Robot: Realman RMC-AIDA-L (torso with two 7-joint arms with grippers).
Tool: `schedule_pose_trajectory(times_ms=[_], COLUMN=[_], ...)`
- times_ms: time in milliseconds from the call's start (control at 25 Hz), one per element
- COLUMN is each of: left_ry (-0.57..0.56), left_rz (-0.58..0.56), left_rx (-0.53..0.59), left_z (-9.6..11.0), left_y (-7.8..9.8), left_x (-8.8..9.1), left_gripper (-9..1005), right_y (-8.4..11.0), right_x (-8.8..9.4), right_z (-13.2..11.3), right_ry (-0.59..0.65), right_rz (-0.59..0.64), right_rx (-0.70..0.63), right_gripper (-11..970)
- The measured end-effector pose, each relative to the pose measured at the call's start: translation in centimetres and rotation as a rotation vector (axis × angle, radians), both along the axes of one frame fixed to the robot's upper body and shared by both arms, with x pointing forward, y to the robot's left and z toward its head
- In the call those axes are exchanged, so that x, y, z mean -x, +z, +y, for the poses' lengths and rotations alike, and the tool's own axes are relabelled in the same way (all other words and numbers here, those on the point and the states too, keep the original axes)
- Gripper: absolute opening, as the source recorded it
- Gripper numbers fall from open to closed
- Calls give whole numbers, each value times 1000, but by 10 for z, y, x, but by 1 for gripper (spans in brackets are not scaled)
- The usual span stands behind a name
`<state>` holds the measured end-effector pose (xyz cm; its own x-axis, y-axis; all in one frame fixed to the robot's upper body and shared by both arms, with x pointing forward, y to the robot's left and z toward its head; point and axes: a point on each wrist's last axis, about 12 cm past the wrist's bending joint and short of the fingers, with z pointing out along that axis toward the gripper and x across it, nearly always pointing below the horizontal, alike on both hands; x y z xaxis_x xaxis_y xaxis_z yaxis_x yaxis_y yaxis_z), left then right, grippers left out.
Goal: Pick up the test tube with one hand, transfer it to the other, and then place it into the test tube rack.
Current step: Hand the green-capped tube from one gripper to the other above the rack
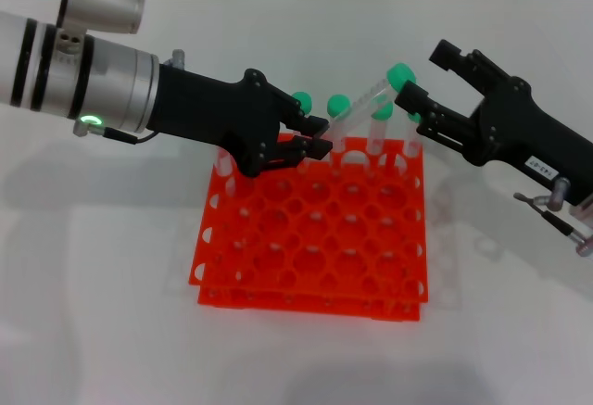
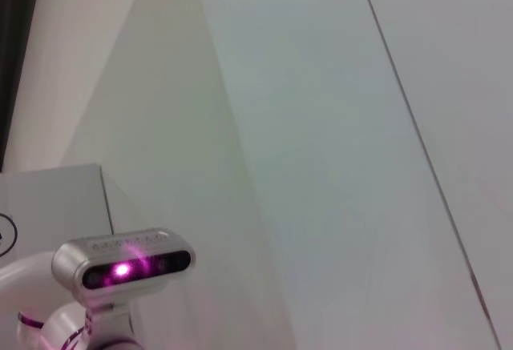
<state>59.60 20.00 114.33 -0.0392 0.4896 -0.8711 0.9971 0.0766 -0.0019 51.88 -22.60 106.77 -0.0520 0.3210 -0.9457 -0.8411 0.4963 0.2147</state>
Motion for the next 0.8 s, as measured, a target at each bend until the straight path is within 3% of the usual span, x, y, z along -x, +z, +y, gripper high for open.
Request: schedule_pose_trajectory(times_ms=[800], left_ry=[6], left_rz=[-29], left_rx=[-16], left_z=[-5], left_y=[3], left_x=[-6], left_gripper=[194], right_y=[2], right_x=[-2], right_z=[12], right_ry=[4], right_rz=[-9], right_rx=[-22], right_gripper=[869])
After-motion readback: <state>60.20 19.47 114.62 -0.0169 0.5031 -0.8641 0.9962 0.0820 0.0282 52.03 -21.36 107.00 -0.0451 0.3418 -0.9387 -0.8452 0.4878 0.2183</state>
